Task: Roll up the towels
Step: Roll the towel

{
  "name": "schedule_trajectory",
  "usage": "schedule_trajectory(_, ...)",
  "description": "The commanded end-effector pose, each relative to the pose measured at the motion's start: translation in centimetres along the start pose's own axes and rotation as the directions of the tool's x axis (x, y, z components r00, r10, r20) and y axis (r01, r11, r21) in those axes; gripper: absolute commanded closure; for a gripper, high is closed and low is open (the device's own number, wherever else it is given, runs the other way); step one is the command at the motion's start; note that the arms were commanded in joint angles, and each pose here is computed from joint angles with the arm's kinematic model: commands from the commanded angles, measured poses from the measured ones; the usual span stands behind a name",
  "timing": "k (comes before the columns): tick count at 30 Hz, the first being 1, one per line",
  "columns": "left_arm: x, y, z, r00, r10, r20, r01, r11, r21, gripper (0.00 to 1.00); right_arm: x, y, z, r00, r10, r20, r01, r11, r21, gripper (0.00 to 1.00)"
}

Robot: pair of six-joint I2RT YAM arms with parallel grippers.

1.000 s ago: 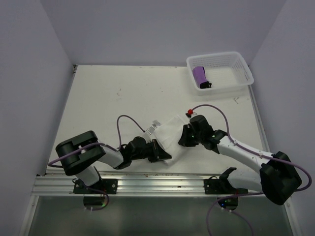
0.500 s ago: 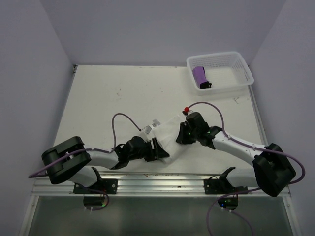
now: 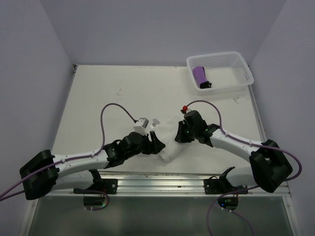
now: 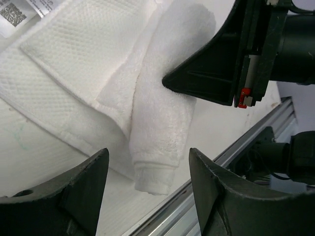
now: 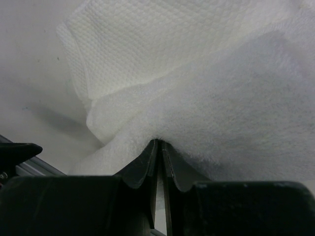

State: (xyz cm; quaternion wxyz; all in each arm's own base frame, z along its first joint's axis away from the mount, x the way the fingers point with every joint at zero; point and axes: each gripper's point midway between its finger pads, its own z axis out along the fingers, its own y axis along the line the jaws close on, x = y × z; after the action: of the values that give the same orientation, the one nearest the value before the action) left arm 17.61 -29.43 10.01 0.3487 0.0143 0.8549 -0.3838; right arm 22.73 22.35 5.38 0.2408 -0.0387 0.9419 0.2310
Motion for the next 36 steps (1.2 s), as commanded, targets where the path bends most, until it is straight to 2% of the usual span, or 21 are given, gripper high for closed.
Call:
schedule_trajectory(1, -1.5, -1.0, 0.4, 0.978, 0.205, 0.041, -0.202, 0.977, -0.075, 0.32, 2.7, -4.2, 0.7, 0.995, -0.026, -0.093, 0.042, 0.984, 0.171, 0.87)
schedule_trajectory(3, -1.9, -3.2, 0.2, 0.953, 0.295, 0.065, -0.286, 0.95, -0.121, 0.32, 2.6, -4.2, 0.7, 0.995, -0.026, -0.095, 0.042, 0.984, 0.173, 0.87)
schedule_trajectory(6, -0.7, -4.6, 0.5, 0.9, 0.434, 0.038, -0.422, 0.89, -0.171, 0.31, 2.4, -3.9, 0.8, 0.994, -0.023, -0.111, 0.042, 0.983, 0.177, 0.87)
schedule_trajectory(12, 0.2, -6.1, 0.8, 0.82, 0.571, 0.032, -0.552, 0.806, -0.214, 0.3, 2.0, -3.4, 1.1, 0.991, -0.029, -0.128, 0.051, 0.985, 0.167, 0.86)
schedule_trajectory(18, 1.3, -4.7, 1.3, 0.761, 0.649, -0.018, -0.625, 0.724, -0.291, 0.27, 2.0, -2.9, 1.4, 0.989, -0.033, -0.147, 0.055, 0.988, 0.146, 0.86)
schedule_trajectory(28, 3.7, -3.5, 2.7, 0.681, 0.727, -0.084, -0.708, 0.625, -0.33, 0.25, 2.0, -2.6, 1.4, 0.985, -0.044, -0.167, 0.067, 0.989, 0.133, 0.85)
schedule_trajectory(36, 5.5, -1.8, 3.5, 0.676, 0.729, -0.109, -0.721, 0.622, -0.305, 0.24, 1.9, -2.3, 1.3, 0.984, -0.046, -0.172, 0.068, 0.99, 0.125, 0.85)
